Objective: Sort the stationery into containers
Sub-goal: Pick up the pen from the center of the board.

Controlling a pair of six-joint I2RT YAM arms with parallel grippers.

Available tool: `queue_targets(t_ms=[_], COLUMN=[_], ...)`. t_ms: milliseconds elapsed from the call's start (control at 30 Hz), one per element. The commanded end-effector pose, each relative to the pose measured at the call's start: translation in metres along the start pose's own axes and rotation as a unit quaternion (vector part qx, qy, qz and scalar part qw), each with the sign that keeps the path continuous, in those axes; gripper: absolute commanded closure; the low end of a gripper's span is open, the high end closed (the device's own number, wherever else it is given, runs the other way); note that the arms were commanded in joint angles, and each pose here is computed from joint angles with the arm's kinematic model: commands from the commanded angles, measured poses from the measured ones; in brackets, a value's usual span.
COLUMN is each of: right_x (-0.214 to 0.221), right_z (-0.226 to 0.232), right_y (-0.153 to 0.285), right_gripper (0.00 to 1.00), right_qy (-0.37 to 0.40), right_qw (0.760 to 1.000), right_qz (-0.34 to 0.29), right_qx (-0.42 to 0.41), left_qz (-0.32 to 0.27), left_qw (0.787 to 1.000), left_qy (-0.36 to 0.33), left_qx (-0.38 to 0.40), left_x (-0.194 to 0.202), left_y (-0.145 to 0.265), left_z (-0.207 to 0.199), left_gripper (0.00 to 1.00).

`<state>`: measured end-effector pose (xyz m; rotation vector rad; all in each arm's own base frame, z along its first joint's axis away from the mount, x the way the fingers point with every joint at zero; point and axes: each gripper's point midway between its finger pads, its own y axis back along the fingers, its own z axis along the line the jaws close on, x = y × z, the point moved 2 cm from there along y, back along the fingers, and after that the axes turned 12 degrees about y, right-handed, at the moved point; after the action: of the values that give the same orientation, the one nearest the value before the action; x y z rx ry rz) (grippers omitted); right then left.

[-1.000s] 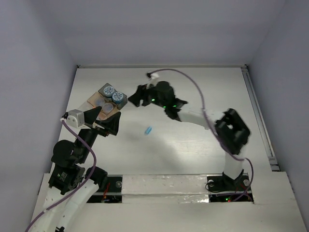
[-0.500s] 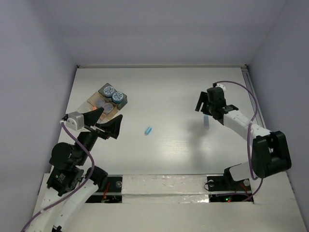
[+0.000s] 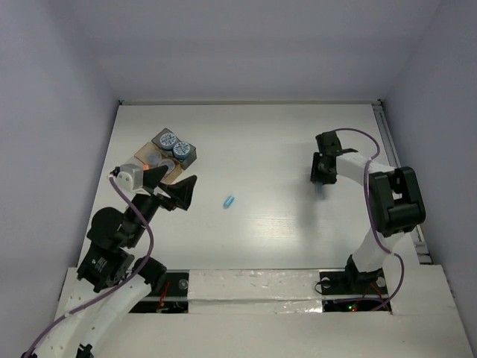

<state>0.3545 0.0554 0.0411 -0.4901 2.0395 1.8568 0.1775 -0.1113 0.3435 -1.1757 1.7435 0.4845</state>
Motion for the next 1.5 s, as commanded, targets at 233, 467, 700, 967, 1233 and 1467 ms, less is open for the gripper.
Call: queue_targets(t_ms=[233,467,700,967,1233,1467], right_x=[-0.024,-0.083,-0.104,-0.093,-0.081,-0.076], right_z=[0.031,0.184,0.285,0.328,0.342,0.353], right_y=[0.01,0.162,0.255,0.295,0.307,0.309], right_gripper=[0.93,0.94,0.92,0.92,0.91,0.9], right_qy=[-0.005,0.075,0.089,0.103,0.108,0.115], right_qw=[0.993,0.898,0.813,0.769,0.753,0.75], right_qz=[-0.057,-0.263,-0.363,-0.393,-0.397,-0.394], right_qx=[-0.107,-0.345,-0.447,-0.493,-0.513,-0.519], left_qz=[0.123,0.18,0.223,0.215,0.221,0.232], left_qw=[0.992,0.981,0.974,0.976,0.974,0.972], left_qy=[0.004,0.026,0.028,0.025,0.038,0.041], left_qx=[0.037,0.075,0.038,-0.031,-0.019,-0.009], left_x=[0.049,0.073,0.098,0.096,0.098,0.102], left_y=[-0.03,-0.042,-0.054,-0.063,-0.068,-0.068], left_z=[-0.009,-0.02,-0.001,0.03,0.032,0.03], left_gripper=[0.01,0.01,0.22,0.35,0.5,0.61])
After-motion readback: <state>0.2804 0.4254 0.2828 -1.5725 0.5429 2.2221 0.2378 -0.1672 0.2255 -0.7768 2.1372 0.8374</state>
